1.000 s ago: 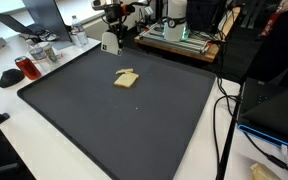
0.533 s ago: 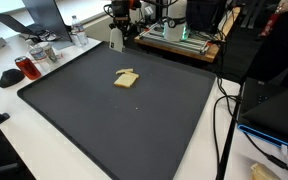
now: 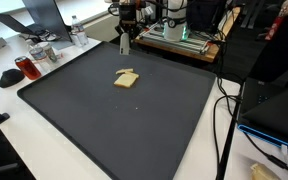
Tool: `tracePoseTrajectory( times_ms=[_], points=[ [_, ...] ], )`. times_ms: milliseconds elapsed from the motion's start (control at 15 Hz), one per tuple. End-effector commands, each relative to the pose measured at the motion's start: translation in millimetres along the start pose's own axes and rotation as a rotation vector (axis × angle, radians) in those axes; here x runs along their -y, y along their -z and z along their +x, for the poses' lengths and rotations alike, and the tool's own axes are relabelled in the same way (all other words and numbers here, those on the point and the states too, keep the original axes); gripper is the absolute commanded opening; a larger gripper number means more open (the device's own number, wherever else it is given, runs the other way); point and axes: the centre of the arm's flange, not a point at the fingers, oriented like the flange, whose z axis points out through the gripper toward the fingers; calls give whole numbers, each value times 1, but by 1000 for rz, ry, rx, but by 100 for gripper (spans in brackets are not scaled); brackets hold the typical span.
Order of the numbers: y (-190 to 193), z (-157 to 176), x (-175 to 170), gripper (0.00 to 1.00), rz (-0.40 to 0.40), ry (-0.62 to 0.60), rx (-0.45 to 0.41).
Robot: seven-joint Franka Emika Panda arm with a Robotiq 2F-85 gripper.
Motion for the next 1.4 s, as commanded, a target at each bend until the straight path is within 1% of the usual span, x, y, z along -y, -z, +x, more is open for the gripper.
tracePoseTrajectory(
  times_ms=[0, 267, 533, 800, 1067, 1333],
  points=[
    [2, 8, 7, 1, -5, 16, 6],
    [7, 34, 35, 1, 15, 60, 62],
    [7, 55, 53, 1, 20, 53, 138],
    [-4, 70, 55, 1, -21, 26, 197],
    [-27, 78, 57, 1, -48, 9, 242],
    [-51, 88, 55, 1, -56, 4, 279]
  ],
)
